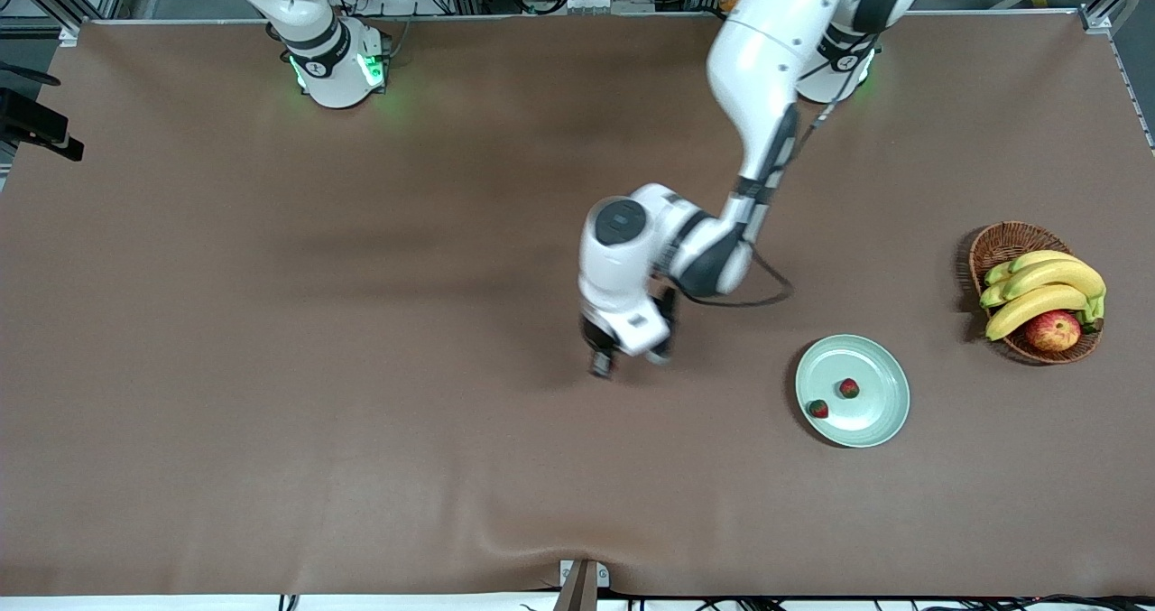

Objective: Collect all strawberries into plate
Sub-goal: 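Carry the strawberry to the plate and open the left gripper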

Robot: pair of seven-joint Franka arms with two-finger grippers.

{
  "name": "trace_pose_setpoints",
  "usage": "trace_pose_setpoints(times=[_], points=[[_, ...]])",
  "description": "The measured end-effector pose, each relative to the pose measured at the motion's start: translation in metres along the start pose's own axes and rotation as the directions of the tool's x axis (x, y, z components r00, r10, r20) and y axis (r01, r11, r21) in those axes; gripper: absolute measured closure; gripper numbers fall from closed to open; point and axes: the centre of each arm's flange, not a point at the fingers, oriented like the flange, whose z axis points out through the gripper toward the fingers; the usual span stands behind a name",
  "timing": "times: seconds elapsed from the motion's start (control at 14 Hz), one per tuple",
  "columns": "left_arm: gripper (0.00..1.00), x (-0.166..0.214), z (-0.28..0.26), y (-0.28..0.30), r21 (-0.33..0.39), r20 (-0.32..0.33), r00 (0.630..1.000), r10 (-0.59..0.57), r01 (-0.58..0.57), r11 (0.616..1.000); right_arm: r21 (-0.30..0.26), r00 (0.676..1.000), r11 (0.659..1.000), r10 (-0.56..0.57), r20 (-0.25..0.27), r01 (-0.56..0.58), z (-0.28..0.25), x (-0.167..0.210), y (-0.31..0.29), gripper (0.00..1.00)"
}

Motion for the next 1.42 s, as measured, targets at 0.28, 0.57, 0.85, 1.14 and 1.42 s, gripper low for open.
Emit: trace_pose_setpoints(times=[0.28,0.57,0.85,1.14,1.42], points=[[0.68,0.150,0.023,0.046,0.002,-0.116,0.991,-0.073,0.073,0.997,0.000,1.000,1.000,-0.009,0.001,0.009,0.000,0.001,-0.005,0.00],[0.68,0.278,0.043,0.057,0.043,-0.169,0.981,-0.093,0.102,0.994,-0.001,1.000,1.000,-0.020,0.006,0.020,0.002,0.002,-0.010,0.00],[0.68,0.321,0.072,0.031,0.123,-0.184,0.978,-0.098,0.121,0.985,-0.002,1.000,1.000,-0.019,0.015,0.019,0.007,0.005,-0.010,0.00],[0.51,0.318,0.078,0.021,0.148,-0.180,0.980,-0.080,0.108,0.983,-0.006,0.999,1.000,-0.020,0.026,0.020,0.012,0.009,-0.010,0.00],[0.11,0.320,0.055,0.029,0.177,-0.158,0.986,0.047,-0.019,0.984,-0.006,0.998,0.998,-0.061,0.029,0.061,0.012,0.009,-0.011,0.00]])
